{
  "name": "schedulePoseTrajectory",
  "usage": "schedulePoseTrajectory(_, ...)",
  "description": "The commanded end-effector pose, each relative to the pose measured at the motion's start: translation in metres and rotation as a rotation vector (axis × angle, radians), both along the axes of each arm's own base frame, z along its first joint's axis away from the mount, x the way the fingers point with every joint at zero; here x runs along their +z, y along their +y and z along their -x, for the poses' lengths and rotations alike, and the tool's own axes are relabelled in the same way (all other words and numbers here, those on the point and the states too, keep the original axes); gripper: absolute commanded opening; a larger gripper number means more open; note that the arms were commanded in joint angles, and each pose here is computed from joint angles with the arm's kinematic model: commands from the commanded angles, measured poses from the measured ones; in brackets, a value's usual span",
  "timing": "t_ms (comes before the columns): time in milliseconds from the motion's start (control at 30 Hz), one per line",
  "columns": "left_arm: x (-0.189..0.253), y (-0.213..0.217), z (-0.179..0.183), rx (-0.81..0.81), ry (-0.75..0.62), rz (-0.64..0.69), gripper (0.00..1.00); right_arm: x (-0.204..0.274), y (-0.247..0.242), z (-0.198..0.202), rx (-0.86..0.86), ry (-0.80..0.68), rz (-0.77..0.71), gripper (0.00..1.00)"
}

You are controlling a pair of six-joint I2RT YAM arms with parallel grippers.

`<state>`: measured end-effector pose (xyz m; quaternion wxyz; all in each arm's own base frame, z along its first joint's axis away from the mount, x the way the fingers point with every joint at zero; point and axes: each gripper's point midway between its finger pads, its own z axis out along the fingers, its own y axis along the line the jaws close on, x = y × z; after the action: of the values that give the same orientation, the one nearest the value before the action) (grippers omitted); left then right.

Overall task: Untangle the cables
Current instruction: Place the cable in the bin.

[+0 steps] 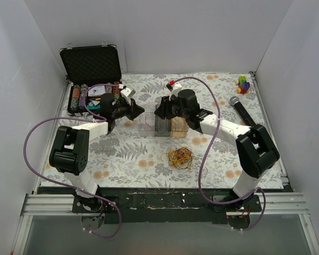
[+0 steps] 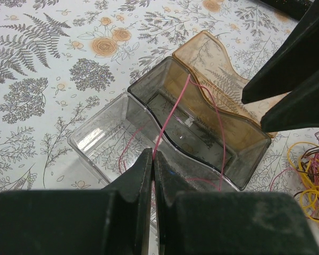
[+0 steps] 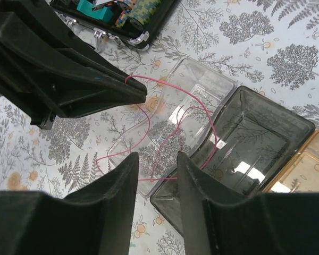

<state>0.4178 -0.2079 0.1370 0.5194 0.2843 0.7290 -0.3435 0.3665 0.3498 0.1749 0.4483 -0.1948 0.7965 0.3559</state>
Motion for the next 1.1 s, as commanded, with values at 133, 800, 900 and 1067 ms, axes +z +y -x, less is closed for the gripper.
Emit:
schedulePoseTrajectory(133, 0.022, 0.008, 0.003, 0.002, -0.057, 0.003, 0.00, 0.012, 0.013, -0.012, 0.024, -0.047, -0.020, 0.32)
schedulePoseTrajectory(800, 0.029, 0.015, 0.007, -0.005, -0.065, 0.011, 0.00, 0.003, 0.006, -0.024, 0.025, -0.106, 0.097, 0.62)
schedulePoseTrajectory(900, 0.031, 0.013, 0.008, -0.011, -0.068, 0.014, 0.00, -0.007, 0.011, -0.028, 0.033, -0.092, 0.108, 0.58)
schedulePoseTrajectory(1067, 0.032, 0.012, 0.010, -0.018, -0.064, 0.021, 0.00, -0.008, 0.018, -0.035, 0.048, -0.100, 0.108, 0.47)
